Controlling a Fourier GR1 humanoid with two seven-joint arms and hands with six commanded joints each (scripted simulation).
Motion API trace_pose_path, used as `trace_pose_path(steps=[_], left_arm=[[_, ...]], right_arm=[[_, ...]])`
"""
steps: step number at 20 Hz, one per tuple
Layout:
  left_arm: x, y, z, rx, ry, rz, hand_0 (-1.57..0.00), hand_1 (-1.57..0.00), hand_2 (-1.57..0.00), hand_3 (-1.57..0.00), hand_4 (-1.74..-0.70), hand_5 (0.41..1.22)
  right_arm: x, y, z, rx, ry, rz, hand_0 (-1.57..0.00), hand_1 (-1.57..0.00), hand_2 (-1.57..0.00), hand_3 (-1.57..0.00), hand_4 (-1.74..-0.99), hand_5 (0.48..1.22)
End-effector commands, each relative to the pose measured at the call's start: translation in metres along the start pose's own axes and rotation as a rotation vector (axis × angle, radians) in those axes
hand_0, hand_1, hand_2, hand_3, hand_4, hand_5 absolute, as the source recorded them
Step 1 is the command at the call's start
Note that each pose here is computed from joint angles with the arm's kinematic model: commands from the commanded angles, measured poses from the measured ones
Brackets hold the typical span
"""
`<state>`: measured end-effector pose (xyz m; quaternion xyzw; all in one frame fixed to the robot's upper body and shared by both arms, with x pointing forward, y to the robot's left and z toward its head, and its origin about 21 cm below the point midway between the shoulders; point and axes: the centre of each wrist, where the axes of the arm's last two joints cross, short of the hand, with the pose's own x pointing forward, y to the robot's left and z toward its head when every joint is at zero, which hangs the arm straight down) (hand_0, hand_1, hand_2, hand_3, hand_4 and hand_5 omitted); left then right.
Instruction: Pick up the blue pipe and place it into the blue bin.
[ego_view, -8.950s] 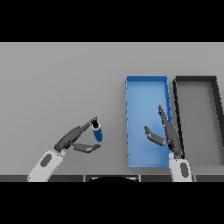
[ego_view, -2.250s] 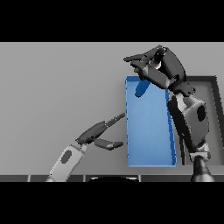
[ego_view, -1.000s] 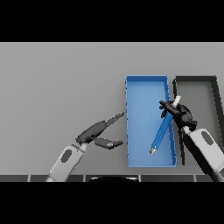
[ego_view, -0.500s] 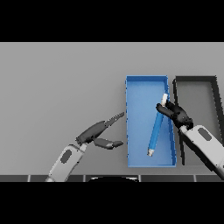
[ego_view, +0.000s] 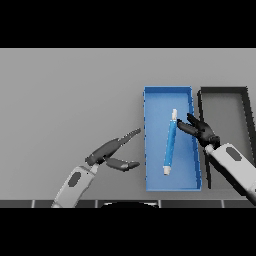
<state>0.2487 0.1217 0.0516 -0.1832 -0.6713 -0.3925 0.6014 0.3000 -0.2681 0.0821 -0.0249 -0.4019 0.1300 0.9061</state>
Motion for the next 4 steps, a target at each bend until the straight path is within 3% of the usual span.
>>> trace_pose_path(steps=[1, 4], left_arm=[[0.0013, 0.0006, -0.0002, -0.007, 0.001, 0.003, 0.0, 0.0, 0.0, 0.0, -0.89, 0.479], [0.0087, -0.0076, -0.0022, -0.013, -0.002, 0.012, 0.0, 0.0, 0.0, 0.0, -0.89, 0.48]], right_arm=[[0.0006, -0.0003, 0.0008, 0.004, 0.005, 0.005, -0.21, -0.1, -0.02, 0.0, -1.152, 0.802], [0.0, 0.0012, 0.0006, 0.007, 0.009, 0.014, -0.21, -0.1, -0.02, 0.0, -1.152, 0.798]])
